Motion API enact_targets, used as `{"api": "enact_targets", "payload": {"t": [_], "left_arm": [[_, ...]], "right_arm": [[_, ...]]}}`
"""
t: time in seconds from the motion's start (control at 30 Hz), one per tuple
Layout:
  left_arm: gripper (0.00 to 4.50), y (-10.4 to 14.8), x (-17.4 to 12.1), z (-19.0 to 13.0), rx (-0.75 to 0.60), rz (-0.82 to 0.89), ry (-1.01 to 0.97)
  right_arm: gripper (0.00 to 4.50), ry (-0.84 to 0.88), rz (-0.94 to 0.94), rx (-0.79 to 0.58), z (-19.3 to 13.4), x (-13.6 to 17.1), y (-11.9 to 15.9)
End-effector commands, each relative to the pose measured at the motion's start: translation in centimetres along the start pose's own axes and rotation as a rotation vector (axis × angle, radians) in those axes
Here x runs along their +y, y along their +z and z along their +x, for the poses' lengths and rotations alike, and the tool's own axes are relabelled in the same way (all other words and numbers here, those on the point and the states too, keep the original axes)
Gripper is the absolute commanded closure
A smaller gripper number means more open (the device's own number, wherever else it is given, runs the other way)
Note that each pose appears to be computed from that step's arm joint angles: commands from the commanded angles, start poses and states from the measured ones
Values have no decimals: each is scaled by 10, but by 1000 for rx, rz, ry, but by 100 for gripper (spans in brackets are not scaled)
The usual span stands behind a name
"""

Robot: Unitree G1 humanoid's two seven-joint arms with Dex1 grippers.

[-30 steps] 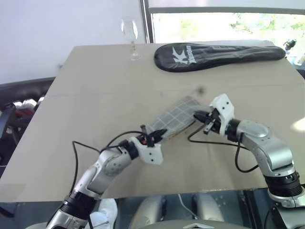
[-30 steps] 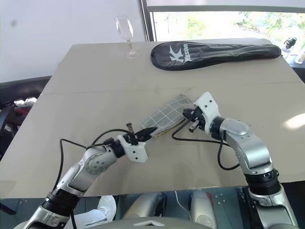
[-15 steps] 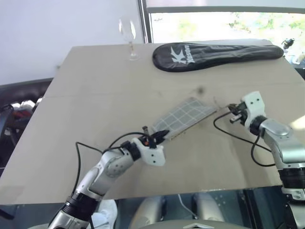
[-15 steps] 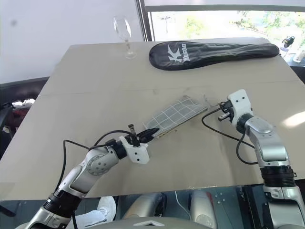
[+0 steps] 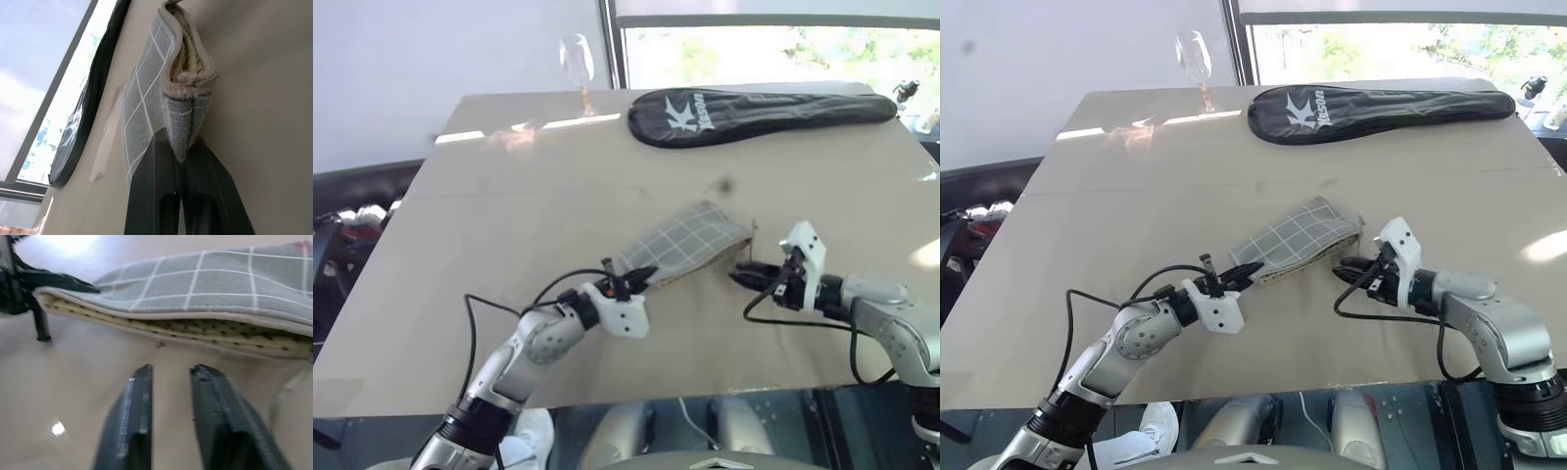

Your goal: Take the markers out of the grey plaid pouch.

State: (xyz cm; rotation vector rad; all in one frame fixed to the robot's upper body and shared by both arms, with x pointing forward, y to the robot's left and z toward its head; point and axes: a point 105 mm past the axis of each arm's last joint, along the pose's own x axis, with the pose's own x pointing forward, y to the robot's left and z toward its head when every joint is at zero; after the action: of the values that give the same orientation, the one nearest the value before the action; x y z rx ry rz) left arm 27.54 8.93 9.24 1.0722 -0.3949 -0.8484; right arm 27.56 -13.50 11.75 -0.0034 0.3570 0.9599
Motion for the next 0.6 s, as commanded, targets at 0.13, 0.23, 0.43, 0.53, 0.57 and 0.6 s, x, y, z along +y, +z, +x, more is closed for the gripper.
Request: {"api": "enact_targets", "payload": {"t": [0.13,0.23,0.43,0.53,0.57,0.6], "left_arm": [[450,2,2,-1,-9,-9,2],[450,3,3,-1,-14,-12,0],[450,12,9,-3,-55,-47,13],[450,19,13,-2,-91,-102,19],[450,20,15,-2,-96,-137,25],[450,22,17,-2,-104,-176,29]], "right_arm": [[447,-36,-18,-76,16,-5,17],[447,-82,-8,-109,21,-14,22],[447,-127,-53,-93,28,-24,19],[447,-108,-106,-96,36,-21,24],[423,-93,-132,-85,38,-19,25],[392,-76,-162,-68,40,-16,26]]}}
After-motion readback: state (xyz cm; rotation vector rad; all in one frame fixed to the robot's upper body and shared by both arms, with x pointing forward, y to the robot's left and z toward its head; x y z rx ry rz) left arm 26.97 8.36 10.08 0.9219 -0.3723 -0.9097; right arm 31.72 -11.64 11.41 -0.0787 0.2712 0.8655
